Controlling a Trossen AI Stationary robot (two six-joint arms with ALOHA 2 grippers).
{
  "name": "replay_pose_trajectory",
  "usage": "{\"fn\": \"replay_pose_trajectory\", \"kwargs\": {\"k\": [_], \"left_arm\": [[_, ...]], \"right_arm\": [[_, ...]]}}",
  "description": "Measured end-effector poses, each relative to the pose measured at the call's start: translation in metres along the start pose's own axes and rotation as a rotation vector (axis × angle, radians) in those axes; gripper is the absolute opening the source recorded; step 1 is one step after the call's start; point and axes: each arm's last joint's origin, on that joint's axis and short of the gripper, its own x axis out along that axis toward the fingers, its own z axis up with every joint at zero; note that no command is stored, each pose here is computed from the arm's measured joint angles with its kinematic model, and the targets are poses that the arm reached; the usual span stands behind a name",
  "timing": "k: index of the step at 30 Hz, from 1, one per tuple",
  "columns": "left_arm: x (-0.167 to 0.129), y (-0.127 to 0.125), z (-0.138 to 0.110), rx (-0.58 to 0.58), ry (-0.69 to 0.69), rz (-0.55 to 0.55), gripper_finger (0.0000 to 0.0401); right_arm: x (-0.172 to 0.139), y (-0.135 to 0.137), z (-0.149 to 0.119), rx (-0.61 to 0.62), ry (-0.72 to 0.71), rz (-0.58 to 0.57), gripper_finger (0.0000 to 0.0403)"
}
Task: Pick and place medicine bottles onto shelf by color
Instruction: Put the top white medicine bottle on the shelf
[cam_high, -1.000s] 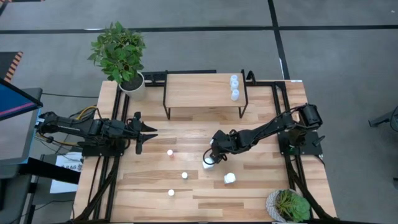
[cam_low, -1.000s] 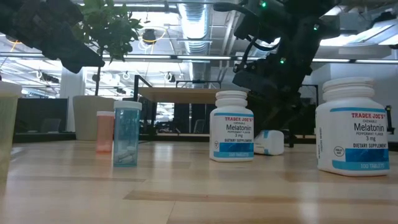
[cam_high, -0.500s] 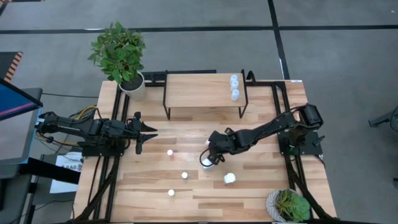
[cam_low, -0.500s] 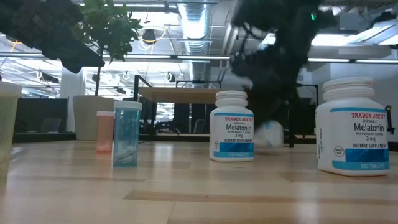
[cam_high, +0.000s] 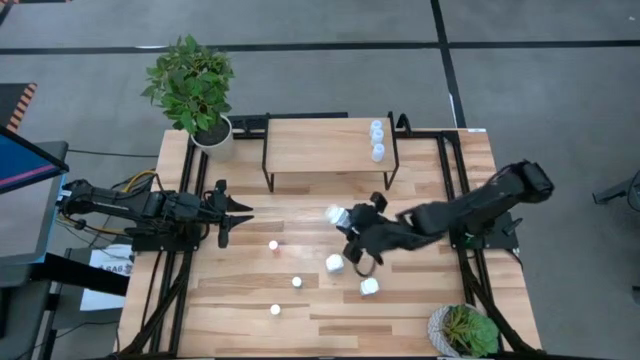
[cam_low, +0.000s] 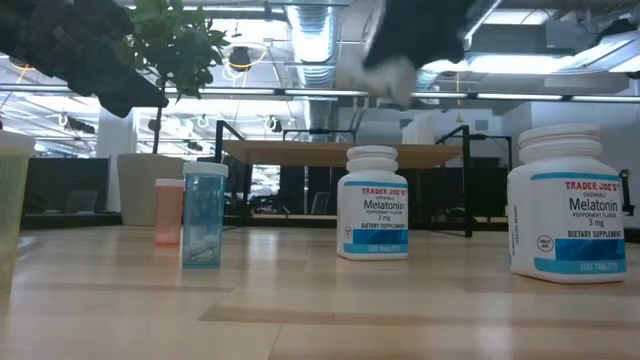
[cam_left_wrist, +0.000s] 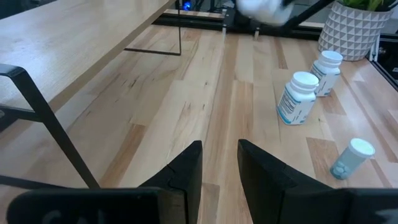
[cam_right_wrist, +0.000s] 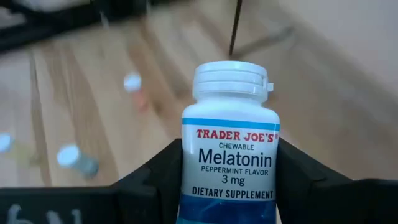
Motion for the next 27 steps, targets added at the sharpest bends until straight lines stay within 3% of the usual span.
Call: {"fn": "replay_pose_trajectory", "kwargs": {"k": [5, 13, 21, 27], "left_arm": [[0.000, 0.000, 0.000, 0.001, 0.000, 0.000, 0.0089], [0.000, 0.000, 0.000, 0.001, -0.001, 0.003, 0.0089], [0.000, 0.000, 0.000, 0.001, -0.001, 0.003, 0.0089], [0.000, 0.000, 0.000, 0.002, 0.000, 0.003, 0.0089]], "right_arm": [[-0.042, 0.020, 0.002, -0.086, -0.251, -0.067, 0.0192], [-0.082, 0.050, -0.021, -0.055, -0.519, -0.255, 0.0197], [-0.072, 0.079, -0.063, 0.067, -0.681, -0.358, 0.0192], [-0.032, 0.081, -0.073, 0.152, -0.698, -0.399, 0.0195]]}}
